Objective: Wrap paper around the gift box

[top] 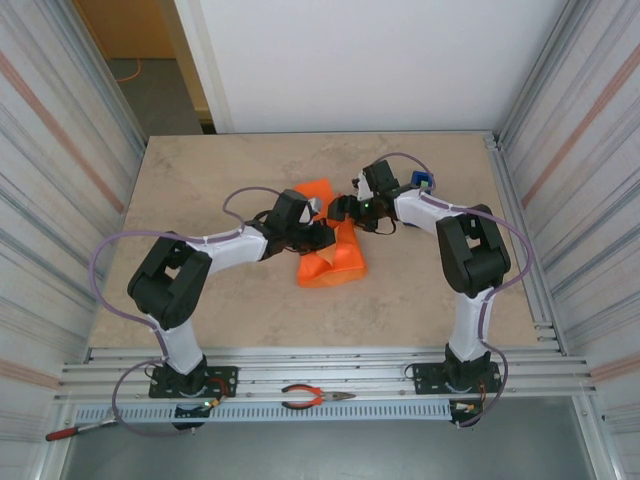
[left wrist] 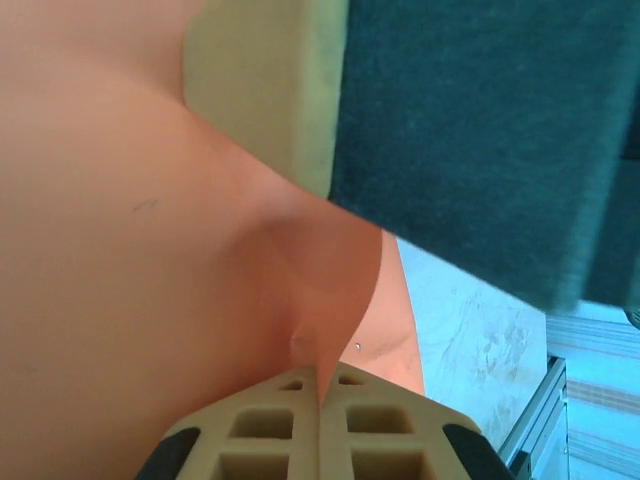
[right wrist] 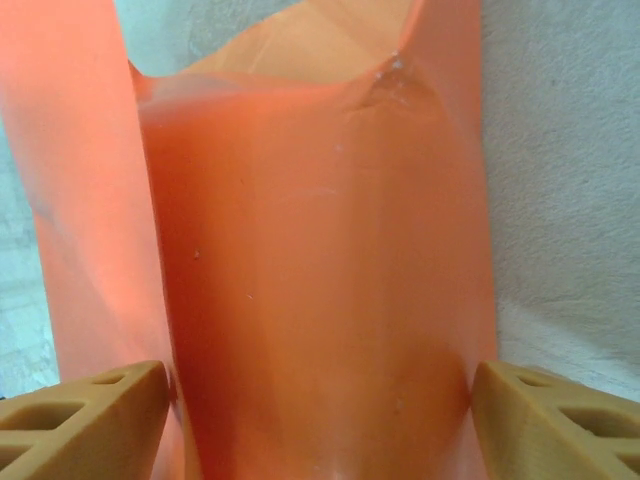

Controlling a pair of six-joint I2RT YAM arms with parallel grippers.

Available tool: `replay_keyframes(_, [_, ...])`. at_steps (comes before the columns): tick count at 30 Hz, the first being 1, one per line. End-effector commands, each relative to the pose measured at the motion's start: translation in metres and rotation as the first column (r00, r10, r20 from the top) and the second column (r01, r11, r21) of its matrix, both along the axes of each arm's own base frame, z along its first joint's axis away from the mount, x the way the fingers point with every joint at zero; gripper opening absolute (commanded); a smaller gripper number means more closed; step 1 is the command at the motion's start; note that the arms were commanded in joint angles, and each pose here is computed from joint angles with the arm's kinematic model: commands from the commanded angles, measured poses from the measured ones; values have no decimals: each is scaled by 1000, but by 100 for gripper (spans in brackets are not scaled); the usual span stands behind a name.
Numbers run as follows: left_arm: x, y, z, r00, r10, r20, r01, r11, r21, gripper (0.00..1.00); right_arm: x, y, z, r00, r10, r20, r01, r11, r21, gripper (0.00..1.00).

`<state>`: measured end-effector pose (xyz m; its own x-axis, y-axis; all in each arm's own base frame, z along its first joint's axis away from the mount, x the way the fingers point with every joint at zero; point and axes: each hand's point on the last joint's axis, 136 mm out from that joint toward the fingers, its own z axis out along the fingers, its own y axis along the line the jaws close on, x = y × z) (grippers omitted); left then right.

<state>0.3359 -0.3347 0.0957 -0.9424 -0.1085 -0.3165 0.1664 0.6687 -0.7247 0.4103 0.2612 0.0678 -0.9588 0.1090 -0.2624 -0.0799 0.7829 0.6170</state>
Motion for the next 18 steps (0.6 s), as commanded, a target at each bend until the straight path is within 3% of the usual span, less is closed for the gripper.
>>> replay_keyframes(1, [-10, 4, -16, 994, -76, -81, 78, 997, 17, 7, -5, -6, -6, 1000, -5, -28, 6, 1000, 11, 72])
replay_keyframes(6, [2, -1, 50, 988, -153, 14, 154, 983, -101, 36, -10, -8, -12, 999, -16, -46, 16, 1000, 17, 65])
replay_keyframes(9, [10, 10, 84, 989, -132, 71, 141, 979, -148, 47, -14, -8, -15, 999, -22, -48, 23, 1000, 16, 62])
replay_keyframes(13, [24, 45, 101, 994, -41, 104, 58, 984, -166, 54, -17, -10, -19, 998, -35, -61, 37, 999, 23, 59])
replay_keyframes(18, [42, 107, 81, 989, 138, 61, -127, 979, -162, 57, -22, -11, -24, 996, -56, -70, 59, 998, 35, 57])
